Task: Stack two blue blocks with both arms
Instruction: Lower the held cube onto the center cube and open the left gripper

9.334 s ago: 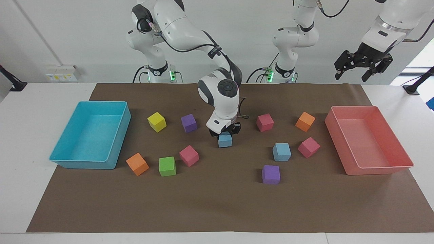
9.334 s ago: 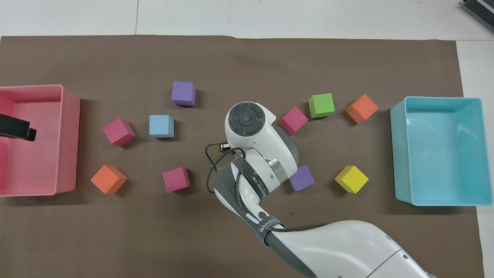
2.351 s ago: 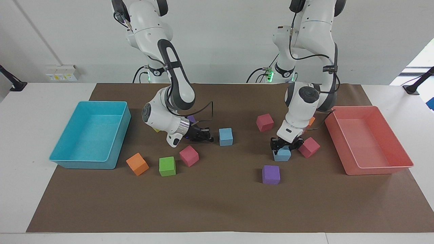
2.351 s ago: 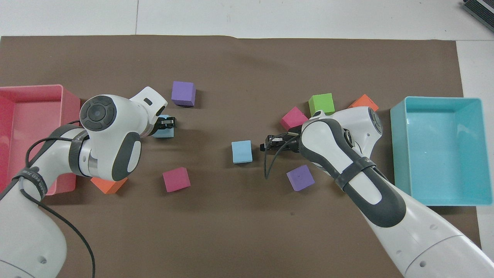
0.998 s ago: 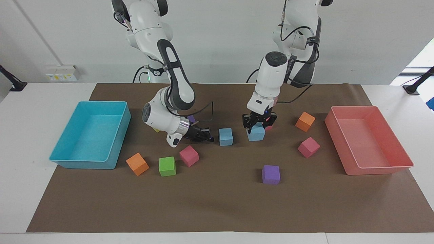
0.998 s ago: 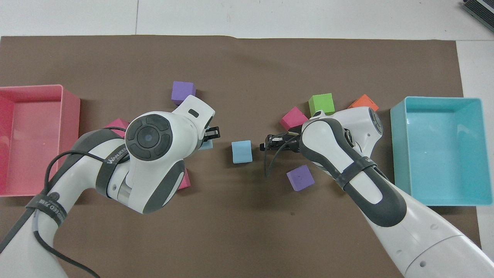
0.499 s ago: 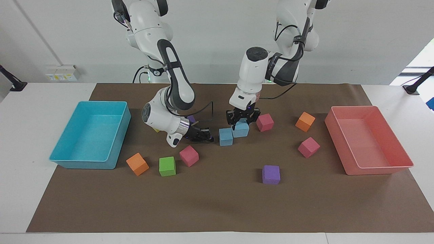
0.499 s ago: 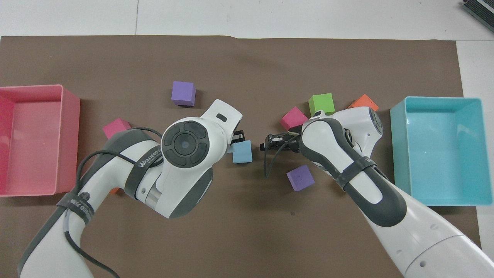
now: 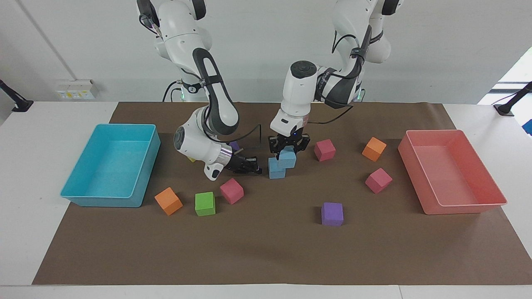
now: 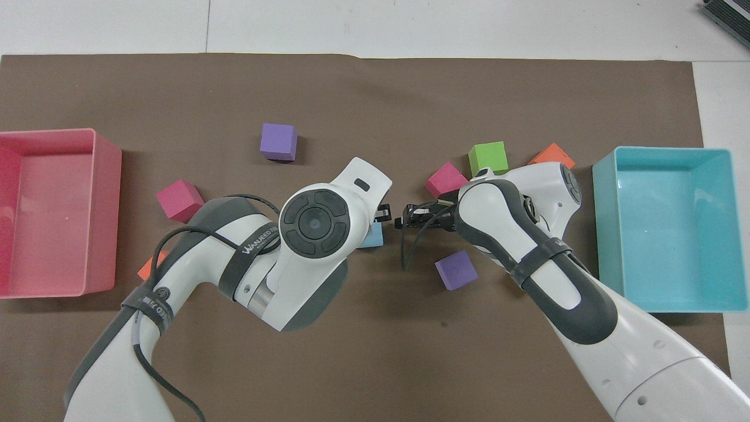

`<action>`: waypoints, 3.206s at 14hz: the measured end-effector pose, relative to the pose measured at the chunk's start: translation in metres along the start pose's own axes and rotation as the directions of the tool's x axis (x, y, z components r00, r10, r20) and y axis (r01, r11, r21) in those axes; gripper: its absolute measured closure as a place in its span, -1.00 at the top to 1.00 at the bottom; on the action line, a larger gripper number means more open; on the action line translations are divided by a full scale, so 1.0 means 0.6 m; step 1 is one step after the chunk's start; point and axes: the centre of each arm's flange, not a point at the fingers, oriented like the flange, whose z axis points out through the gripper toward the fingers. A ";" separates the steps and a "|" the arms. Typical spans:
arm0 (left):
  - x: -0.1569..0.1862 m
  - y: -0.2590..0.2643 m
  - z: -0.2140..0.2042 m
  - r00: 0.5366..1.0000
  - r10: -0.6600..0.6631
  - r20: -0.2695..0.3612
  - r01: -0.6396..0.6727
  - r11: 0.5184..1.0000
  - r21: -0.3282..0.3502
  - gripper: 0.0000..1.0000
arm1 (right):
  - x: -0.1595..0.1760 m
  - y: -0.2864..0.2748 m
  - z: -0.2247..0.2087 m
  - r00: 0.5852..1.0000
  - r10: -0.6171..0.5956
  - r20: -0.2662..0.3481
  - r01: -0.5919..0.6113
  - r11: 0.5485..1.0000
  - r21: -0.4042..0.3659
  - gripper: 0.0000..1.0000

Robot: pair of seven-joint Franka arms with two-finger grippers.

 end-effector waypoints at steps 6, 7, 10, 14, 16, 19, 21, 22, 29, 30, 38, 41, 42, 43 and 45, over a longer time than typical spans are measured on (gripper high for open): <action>-0.010 0.021 0.036 1.000 0.023 0.017 -0.023 1.000 0.015 0.16 | 0.000 0.000 0.000 1.000 0.000 0.000 0.000 1.000 0.000 -0.98; -0.010 0.020 0.038 1.000 0.023 0.018 -0.024 1.000 0.017 0.16 | 0.000 0.000 0.000 1.000 0.000 0.000 0.000 1.000 0.000 -0.98; -0.011 0.020 0.045 0.999 0.023 0.023 -0.024 0.999 0.021 0.16 | 0.000 0.000 0.000 1.000 0.000 0.000 0.000 1.000 0.000 -0.98; -0.011 0.020 0.051 0.999 0.024 0.027 -0.024 0.999 0.025 0.16 | 0.000 0.000 0.000 1.000 0.000 0.000 0.000 1.000 0.000 -0.98; -0.012 0.021 0.051 0.999 0.025 0.024 -0.026 0.999 0.022 0.16 | 0.000 0.000 0.000 1.000 0.000 0.000 0.000 1.000 0.000 -0.98; -0.014 0.025 0.051 0.999 0.029 0.021 -0.030 0.999 0.017 0.16 | 0.000 0.000 0.000 1.000 0.000 0.000 0.000 1.000 0.000 -0.98; -0.019 0.029 0.052 0.999 0.035 0.022 -0.035 0.999 0.017 0.16 | 0.000 0.000 0.000 1.000 0.000 0.000 0.000 1.000 0.000 -0.98; -0.020 0.030 0.052 0.999 0.036 0.023 -0.037 0.999 0.017 0.16 | 0.000 0.000 0.000 1.000 0.001 0.000 -0.001 1.000 0.000 -0.98; -0.029 0.033 0.056 0.998 0.044 0.038 -0.045 0.999 0.029 0.16 | 0.000 0.000 0.000 1.000 0.001 0.000 -0.001 1.000 0.000 -0.98; -0.029 0.033 0.057 0.998 0.044 0.039 -0.045 0.999 0.030 0.16 | 0.000 0.000 0.000 1.000 0.001 0.000 -0.001 1.000 0.000 -0.98; -0.027 0.031 0.057 0.998 0.041 0.038 -0.042 0.999 0.032 0.16 | 0.000 0.000 0.000 1.000 0.001 0.000 -0.001 1.000 0.000 -0.98; -0.024 0.029 0.057 0.999 0.038 0.037 -0.039 0.999 0.033 0.16 | 0.000 0.000 0.000 1.000 0.000 0.000 0.000 1.000 0.000 -0.98; -0.024 0.029 0.057 0.999 0.038 0.037 -0.039 0.999 0.033 0.16 | 0.000 0.000 0.000 1.000 0.000 0.000 0.000 1.000 0.000 -0.98; -0.024 0.029 0.057 0.999 0.039 0.036 -0.040 0.999 0.034 0.16 | 0.000 0.000 0.000 1.000 0.001 0.000 -0.001 1.000 0.000 -0.98; -0.023 0.028 0.056 0.999 0.045 0.030 -0.046 0.998 0.039 0.16 | 0.000 0.000 0.000 1.000 0.000 0.000 0.000 1.000 0.000 -0.98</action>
